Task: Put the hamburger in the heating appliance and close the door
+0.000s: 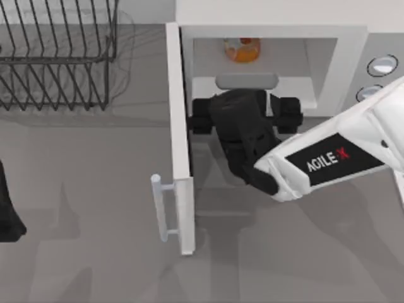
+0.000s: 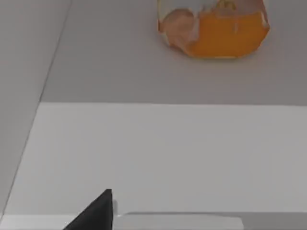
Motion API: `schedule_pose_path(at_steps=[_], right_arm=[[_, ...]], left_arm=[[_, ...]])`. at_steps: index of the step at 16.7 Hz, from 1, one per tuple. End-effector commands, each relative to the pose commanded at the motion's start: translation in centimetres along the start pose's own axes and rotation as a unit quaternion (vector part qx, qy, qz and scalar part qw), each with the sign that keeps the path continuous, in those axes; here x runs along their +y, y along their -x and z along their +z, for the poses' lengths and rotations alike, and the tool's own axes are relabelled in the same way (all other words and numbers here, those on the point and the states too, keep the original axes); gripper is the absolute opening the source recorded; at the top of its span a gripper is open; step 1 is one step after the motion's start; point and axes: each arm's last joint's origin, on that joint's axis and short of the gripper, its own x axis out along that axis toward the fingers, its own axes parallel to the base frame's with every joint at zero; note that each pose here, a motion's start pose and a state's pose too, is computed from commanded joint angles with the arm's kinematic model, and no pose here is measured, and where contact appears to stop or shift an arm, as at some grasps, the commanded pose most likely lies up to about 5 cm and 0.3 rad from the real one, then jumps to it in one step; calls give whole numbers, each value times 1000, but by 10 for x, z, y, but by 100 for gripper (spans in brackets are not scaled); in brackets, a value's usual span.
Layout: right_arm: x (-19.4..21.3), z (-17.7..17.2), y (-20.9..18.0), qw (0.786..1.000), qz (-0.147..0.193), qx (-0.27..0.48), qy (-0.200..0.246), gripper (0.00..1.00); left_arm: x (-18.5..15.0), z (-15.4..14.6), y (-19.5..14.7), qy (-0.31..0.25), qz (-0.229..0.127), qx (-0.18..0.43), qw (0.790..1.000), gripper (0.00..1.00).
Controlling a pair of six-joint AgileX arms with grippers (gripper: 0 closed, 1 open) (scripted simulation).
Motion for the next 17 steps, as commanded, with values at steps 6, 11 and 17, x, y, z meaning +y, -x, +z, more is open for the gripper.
schedule_pose_path(at_steps=[6,11,17], right_arm=[[-15,-24,70,1000,-11,-12,-1,100],[-16,-23,75,1000,-10,-17,-13,100],[-15,19,87,1000,-9,-20,-16,100]], left_arm=[[0,0,0,0,0,0,1000,100],[0,0,0,0,0,0,1000,100],[0,0,0,0,0,0,1000,100]])
